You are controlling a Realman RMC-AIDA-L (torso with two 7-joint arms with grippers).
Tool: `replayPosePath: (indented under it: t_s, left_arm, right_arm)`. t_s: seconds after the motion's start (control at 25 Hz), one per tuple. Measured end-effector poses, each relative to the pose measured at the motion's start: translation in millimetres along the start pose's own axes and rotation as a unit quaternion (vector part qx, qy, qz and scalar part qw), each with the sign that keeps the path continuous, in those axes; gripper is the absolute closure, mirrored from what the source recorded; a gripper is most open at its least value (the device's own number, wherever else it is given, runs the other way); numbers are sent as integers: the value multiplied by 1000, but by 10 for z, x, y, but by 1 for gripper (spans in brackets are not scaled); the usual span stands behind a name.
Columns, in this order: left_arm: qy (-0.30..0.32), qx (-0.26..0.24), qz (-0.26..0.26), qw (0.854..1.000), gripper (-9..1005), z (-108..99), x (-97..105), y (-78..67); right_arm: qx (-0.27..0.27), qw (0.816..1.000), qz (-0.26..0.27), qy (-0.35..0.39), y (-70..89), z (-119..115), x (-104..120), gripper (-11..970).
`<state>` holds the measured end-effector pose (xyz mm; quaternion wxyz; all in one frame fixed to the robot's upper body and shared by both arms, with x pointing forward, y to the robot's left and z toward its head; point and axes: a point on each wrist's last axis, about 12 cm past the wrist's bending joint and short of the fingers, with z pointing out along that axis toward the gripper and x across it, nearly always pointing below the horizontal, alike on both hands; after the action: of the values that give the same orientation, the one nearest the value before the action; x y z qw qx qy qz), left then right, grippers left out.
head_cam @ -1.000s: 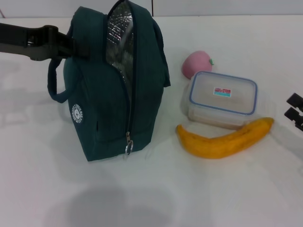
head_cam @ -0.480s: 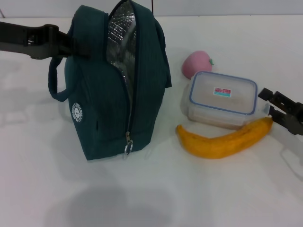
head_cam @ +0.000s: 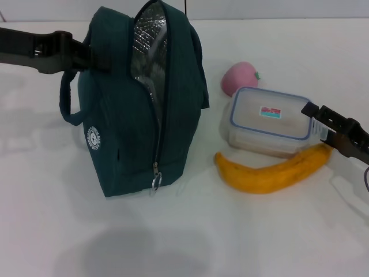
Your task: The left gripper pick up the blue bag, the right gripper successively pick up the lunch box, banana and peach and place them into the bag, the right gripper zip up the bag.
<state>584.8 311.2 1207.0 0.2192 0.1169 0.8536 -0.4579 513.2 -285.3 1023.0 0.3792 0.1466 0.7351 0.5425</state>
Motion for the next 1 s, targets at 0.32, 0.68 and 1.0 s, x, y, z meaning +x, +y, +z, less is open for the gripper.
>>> replayPosePath:
  t_s: [0.32,0.68,1.0]
  left_arm:
    - [0,0,2,1000,957,-4,-3,-1]
    - [-1,-2,6,1000,957,-17,-12,0]
    - [-1,-2,10,1000,957,-15,-32,-12]
  right_arm:
    - [-2,1000,-8,3,6,-12,-17,261]
    - [-5,1000,-11,4,18,-5,-24,542]
    - [-29,999,-12,9,78,2,-31,784]
